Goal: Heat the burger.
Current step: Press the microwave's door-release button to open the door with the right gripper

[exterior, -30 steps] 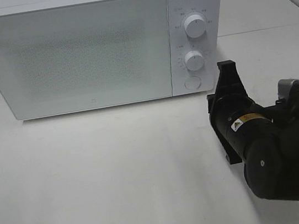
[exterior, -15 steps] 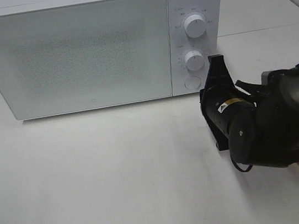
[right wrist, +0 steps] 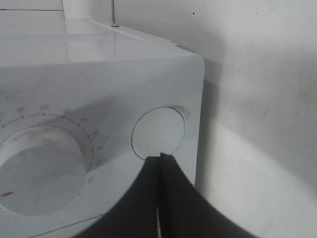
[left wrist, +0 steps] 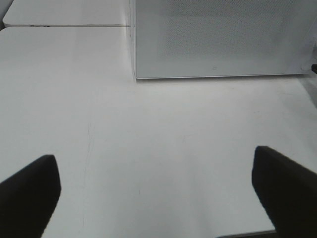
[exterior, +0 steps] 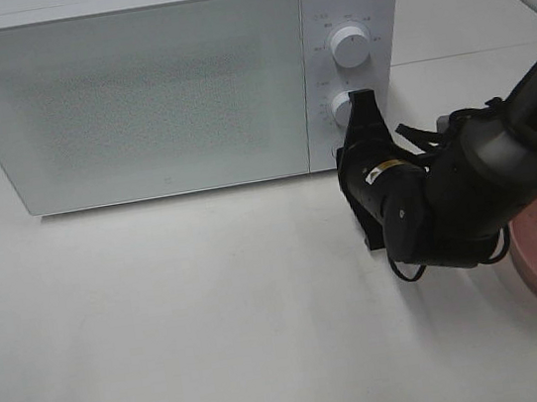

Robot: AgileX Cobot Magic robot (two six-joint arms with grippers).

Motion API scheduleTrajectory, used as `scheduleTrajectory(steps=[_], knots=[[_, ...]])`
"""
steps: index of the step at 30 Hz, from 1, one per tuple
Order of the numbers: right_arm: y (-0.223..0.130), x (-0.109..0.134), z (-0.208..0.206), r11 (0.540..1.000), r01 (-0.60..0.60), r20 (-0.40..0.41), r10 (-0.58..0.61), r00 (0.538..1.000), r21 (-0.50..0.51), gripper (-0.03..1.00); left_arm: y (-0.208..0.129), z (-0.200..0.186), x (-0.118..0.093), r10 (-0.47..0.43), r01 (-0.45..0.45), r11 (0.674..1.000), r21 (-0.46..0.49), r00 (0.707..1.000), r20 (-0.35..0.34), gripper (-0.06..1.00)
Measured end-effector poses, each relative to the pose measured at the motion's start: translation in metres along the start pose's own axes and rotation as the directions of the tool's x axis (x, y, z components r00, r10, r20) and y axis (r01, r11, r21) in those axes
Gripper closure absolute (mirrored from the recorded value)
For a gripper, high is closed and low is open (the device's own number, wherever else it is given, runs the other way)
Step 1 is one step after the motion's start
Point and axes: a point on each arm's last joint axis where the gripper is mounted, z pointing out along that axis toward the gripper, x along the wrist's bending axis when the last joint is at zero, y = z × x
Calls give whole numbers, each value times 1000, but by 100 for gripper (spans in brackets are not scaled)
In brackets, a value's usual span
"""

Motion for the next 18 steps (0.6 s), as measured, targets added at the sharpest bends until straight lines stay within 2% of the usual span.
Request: scheduleTrajectory(steps=[9,18], knots=[[8,9,10,999,-23,-6,23,1000,-24,96,0,0,0,0,0,1000,0,1000,0,-2],[6,-3,21,1000,-15,34,16,999,-24,96,0,0,0,0,0,1000,0,1000,0,-2]])
